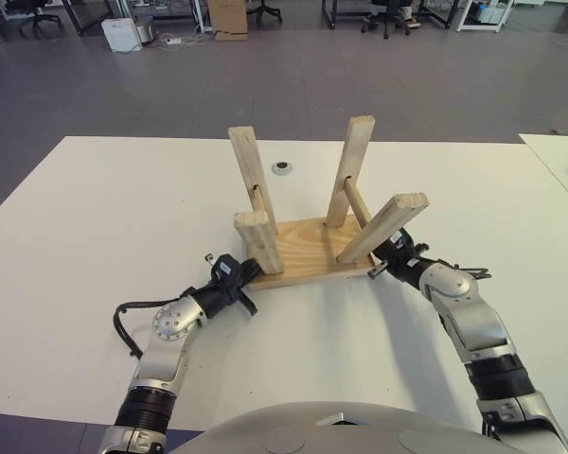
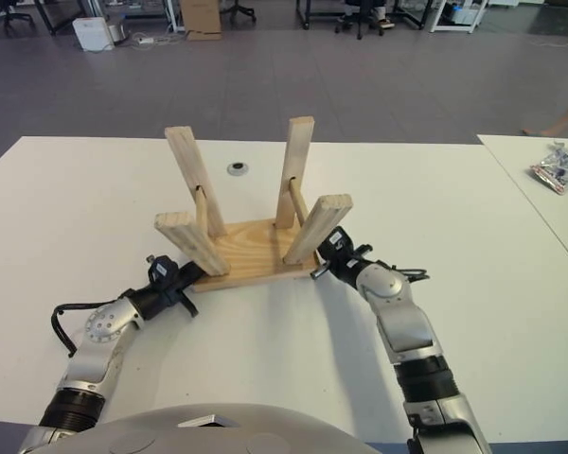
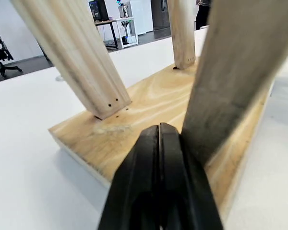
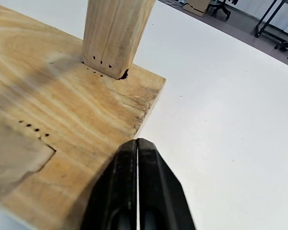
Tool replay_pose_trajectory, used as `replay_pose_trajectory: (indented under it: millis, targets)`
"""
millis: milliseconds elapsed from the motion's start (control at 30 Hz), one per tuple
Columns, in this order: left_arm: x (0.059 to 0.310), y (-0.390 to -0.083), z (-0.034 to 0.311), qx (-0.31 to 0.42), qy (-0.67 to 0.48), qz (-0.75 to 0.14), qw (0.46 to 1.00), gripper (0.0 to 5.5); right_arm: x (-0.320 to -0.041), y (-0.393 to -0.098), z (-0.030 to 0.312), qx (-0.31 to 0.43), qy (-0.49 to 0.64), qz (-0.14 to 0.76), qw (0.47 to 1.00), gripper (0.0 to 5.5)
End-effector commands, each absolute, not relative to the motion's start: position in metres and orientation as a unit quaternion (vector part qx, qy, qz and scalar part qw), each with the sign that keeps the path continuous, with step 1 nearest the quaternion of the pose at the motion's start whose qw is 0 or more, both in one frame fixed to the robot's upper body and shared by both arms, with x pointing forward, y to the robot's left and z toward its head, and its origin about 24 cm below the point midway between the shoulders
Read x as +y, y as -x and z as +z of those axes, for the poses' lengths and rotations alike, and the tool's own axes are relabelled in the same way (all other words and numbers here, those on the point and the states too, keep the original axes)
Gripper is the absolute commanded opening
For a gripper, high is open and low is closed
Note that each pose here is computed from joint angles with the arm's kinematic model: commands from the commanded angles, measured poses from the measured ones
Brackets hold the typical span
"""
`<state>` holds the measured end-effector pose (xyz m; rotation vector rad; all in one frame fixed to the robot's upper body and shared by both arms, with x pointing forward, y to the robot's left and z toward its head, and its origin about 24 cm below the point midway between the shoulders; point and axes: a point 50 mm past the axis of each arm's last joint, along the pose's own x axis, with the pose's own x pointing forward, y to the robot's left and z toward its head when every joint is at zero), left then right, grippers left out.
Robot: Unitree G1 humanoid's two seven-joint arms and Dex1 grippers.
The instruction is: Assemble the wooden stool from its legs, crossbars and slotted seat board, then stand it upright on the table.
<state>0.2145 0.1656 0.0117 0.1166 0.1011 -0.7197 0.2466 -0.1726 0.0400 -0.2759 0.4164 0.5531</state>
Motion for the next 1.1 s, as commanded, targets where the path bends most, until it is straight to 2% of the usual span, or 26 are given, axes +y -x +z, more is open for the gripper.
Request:
replay_pose_trajectory:
  millis: [33, 200, 300, 400, 600, 767, 967, 1100]
  targets:
    - [0.178, -0.208, 0.009, 0.071, -0.066, -0.336, 0.937, 0.04, -0.162, -0.234, 0.045, 0.221, 0.101, 0.301, 0.922, 0.00]
    - [0.202, -0.210, 0.021, 0.064, -0.090, -0.302, 0.947, 0.04, -0.172, -0.230, 0.041, 0.237, 0.107, 0.277, 0.925, 0.00]
    - [0.230, -0.207, 0.037, 0.050, -0.118, -0.263, 0.956, 0.04, -0.184, -0.228, 0.039, 0.241, 0.112, 0.251, 0.931, 0.00]
    - [0.248, -0.201, 0.039, 0.075, -0.140, -0.253, 0.954, 0.04, -0.193, -0.225, 0.039, 0.241, 0.113, 0.233, 0.935, 0.00]
    - [0.240, -0.183, 0.010, 0.154, -0.136, -0.309, 0.929, 0.04, -0.192, -0.206, 0.027, 0.277, 0.112, 0.292, 0.909, 0.00]
    - [0.235, -0.194, -0.006, 0.169, -0.131, -0.316, 0.924, 0.04, -0.181, -0.203, 0.016, 0.284, 0.104, 0.319, 0.898, 0.00]
    - [0.198, -0.196, -0.017, 0.164, -0.112, -0.389, 0.900, 0.04, -0.165, -0.214, 0.004, 0.277, 0.117, 0.344, 0.889, 0.00]
    - [0.211, -0.185, -0.016, 0.176, -0.120, -0.377, 0.901, 0.04, -0.165, -0.212, 0.004, 0.275, 0.119, 0.348, 0.888, 0.00]
